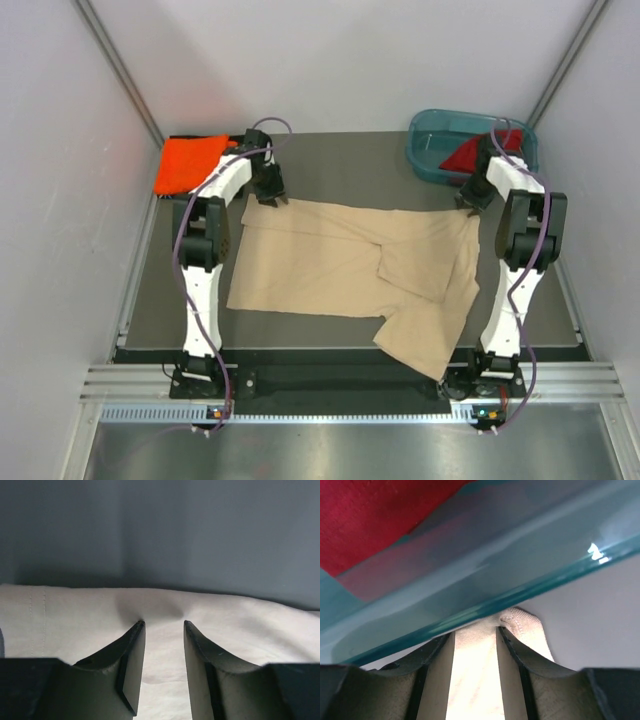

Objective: Fold and stack the t-shirts
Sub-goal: Fold the tshirt

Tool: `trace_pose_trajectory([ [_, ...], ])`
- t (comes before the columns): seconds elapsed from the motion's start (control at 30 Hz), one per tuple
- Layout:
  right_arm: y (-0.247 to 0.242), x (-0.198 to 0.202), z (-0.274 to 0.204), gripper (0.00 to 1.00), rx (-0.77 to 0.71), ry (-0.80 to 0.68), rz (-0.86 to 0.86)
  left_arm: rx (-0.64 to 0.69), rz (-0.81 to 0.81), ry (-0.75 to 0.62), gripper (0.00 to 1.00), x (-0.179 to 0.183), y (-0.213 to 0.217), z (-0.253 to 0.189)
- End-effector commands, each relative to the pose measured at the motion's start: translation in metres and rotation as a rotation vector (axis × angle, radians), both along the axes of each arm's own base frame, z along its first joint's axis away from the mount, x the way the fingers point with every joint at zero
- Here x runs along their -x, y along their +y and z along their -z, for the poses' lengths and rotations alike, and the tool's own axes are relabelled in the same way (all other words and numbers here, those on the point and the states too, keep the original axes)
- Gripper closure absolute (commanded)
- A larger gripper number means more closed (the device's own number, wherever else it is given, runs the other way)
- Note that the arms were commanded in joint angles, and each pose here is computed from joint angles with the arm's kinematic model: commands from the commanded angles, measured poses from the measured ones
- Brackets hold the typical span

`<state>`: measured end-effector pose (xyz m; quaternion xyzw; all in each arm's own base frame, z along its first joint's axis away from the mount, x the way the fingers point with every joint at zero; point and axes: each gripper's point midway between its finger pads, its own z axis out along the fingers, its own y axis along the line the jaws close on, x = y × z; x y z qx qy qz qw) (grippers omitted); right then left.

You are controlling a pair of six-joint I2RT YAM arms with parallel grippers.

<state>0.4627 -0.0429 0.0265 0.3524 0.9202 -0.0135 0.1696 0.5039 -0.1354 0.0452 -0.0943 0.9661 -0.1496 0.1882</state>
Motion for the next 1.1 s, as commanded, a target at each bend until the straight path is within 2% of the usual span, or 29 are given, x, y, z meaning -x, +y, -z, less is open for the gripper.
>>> trace_pose_trajectory([
  [0.0,-0.023,-0.028,0.017,0.61,0.061,-0.056,0.057,-0.029,-0.038,0.019,0.58,-0.005,0.012,0.008],
  [0.17,-0.018,-0.040,0.020,0.61,0.024,-0.085,0.089,-0.049,-0.079,0.085,0.58,0.001,0.030,0.029],
  [0.33,-0.019,-0.046,0.022,0.60,-0.003,-0.116,0.113,-0.091,-0.034,0.106,0.57,0.010,0.042,0.034],
  [0.5,-0.007,-0.048,0.014,0.60,-0.038,-0.124,0.052,-0.122,0.027,-0.014,0.54,0.010,0.047,-0.015],
  [0.57,0.000,-0.046,0.006,0.60,-0.051,-0.131,0.025,-0.145,0.021,-0.091,0.52,0.008,0.052,-0.046],
  [0.73,0.004,-0.039,-0.009,0.60,-0.017,-0.125,-0.037,-0.171,-0.003,-0.188,0.51,0.012,0.060,-0.090],
  [0.83,0.004,-0.033,-0.010,0.60,-0.006,-0.116,-0.059,-0.140,-0.006,-0.157,0.51,0.022,0.055,-0.071],
  [0.93,0.005,-0.028,-0.007,0.60,-0.009,-0.098,-0.071,-0.113,-0.009,-0.048,0.54,0.035,0.050,-0.036],
  [1.07,0.009,-0.025,-0.006,0.59,-0.018,-0.114,-0.087,-0.141,-0.034,0.011,0.55,0.042,0.057,0.001],
])
